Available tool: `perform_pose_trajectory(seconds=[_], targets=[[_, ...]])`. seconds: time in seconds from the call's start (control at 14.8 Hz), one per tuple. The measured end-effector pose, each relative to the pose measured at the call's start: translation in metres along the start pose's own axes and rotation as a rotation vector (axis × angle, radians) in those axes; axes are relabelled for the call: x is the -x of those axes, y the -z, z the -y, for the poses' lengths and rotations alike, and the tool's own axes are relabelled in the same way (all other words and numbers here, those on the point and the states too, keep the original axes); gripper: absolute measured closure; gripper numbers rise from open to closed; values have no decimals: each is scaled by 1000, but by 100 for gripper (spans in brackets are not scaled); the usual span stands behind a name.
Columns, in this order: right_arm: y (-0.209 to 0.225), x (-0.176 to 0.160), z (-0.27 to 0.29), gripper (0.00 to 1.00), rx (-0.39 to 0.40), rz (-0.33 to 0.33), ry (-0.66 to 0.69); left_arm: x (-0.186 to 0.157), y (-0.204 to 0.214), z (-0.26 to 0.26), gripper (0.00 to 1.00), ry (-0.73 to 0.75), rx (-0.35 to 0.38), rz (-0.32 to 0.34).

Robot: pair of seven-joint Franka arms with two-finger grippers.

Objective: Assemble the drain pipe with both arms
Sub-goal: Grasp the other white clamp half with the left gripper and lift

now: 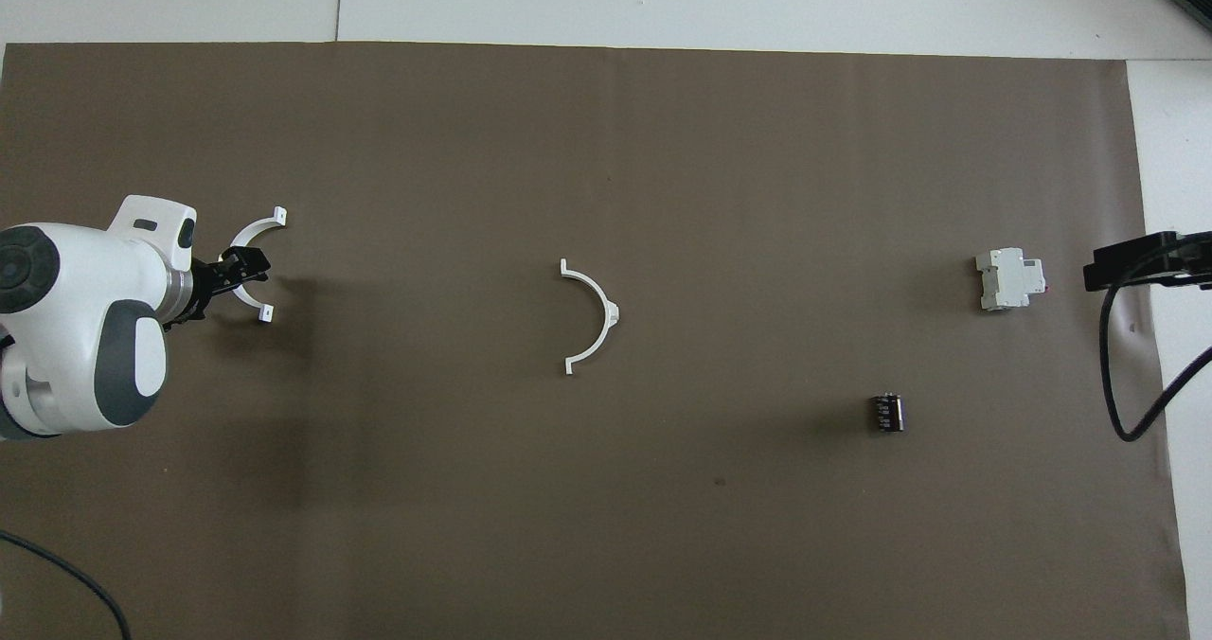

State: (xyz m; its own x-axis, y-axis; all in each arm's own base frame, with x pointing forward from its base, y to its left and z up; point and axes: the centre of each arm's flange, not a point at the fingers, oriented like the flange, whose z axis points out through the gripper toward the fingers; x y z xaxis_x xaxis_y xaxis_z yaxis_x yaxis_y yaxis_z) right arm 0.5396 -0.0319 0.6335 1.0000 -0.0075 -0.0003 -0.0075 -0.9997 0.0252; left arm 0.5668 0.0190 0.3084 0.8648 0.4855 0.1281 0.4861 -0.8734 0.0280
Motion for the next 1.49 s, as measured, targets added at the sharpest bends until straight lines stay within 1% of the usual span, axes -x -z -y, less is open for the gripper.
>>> perform_pose_trajectory(seconds=[0.61,0.68,0.75,0.81,0.95,1.15,1.22,1.29,1.49], targets=[[0,0,-1,0,0,0,-1,1,-8,0,0,-1,-6,8],[0,0,-1,0,0,0,-2,1,-8,0,7,-1,-6,8],[0,0,-1,0,0,0,-2,1,-8,0,7,-1,-6,8],[0,0,-1,0,0,0,-2,1,-8,-1,14,-2,-6,8],[0,0,-1,0,0,0,-2,2,-8,-1,38,-3,-5,8],[0,0,-1,0,0,0,-2,3,-8,-1,71,-4,-8,14],[0,0,-1,0,0,0,-2,4,-9,-1,85,-4,-13,23],[0,0,-1,0,0,0,-2,4,-9,-1,93,-4,-14,26],[0,0,-1,0,0,0,-2,6,-3,-13,93,-5,-16,52]])
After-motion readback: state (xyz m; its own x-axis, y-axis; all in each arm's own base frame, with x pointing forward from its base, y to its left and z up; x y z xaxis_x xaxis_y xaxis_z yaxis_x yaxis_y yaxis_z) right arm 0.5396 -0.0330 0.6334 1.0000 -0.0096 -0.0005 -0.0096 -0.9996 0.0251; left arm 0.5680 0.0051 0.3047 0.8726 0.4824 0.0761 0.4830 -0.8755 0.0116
